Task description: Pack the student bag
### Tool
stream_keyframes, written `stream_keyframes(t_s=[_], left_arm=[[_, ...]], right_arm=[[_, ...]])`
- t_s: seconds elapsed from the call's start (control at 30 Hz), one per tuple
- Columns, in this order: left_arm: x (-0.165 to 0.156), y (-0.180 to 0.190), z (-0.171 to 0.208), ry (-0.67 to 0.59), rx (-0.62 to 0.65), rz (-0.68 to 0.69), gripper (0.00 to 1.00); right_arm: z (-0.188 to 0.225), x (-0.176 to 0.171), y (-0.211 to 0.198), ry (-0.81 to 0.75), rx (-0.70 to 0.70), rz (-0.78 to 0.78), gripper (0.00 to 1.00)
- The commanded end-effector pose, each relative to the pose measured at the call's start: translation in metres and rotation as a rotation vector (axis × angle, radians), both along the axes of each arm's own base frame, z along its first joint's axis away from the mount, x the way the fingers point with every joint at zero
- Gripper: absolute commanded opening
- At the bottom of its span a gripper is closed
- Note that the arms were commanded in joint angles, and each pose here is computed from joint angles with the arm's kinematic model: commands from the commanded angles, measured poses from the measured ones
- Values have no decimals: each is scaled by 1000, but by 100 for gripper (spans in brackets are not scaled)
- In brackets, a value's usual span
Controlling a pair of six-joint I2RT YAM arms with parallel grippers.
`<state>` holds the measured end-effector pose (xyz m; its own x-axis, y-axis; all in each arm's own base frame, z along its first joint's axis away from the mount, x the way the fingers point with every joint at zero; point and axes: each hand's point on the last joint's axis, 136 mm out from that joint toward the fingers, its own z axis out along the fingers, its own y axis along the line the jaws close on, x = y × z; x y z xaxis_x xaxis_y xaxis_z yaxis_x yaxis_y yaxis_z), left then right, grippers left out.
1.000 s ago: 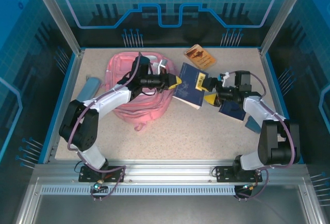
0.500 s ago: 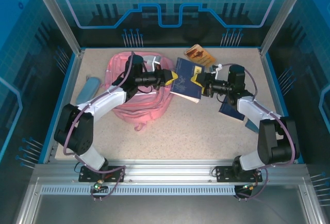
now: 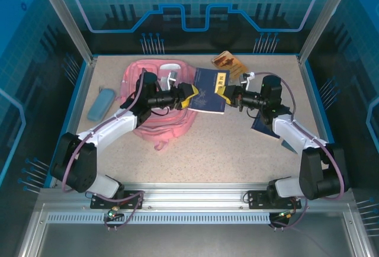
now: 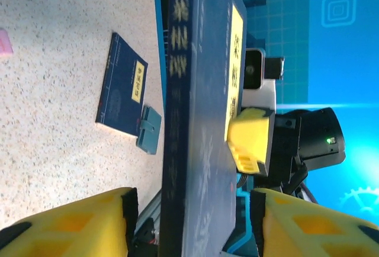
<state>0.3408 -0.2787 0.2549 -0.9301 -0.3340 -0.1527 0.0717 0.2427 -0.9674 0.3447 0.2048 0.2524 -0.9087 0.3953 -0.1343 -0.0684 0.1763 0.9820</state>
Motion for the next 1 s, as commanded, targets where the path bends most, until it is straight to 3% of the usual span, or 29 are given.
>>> stream_keyframes(t_s=[0.0, 0.23, 0.4, 0.63, 0.7, 0.77, 0.83, 0.97], left_arm=[[-15, -4, 13, -42, -28, 10, 59], [-14, -2, 9, -46, -34, 154, 61], [2, 7, 12, -68, -64, 263, 54], [19, 22, 4, -43, -60, 382, 23], [23, 31, -2, -29, -43, 413, 13], [28, 47, -9, -15, -16, 445, 9], [30, 64, -14, 5, 24, 468, 7], [25, 115, -20, 16, 177, 538, 7]], right_arm=[[16, 9, 1, -40, 40, -88, 5], [16, 22, 10, -6, 54, -159, 5], [13, 21, 30, 10, 39, -148, 5], [8, 23, 44, 20, 13, -145, 8], [3, 22, 47, 19, -37, -127, 19], [-9, 17, 49, 14, -151, -92, 47], [-24, 12, 47, -19, -347, -59, 67], [-56, 4, 41, -131, -787, 30, 81]])
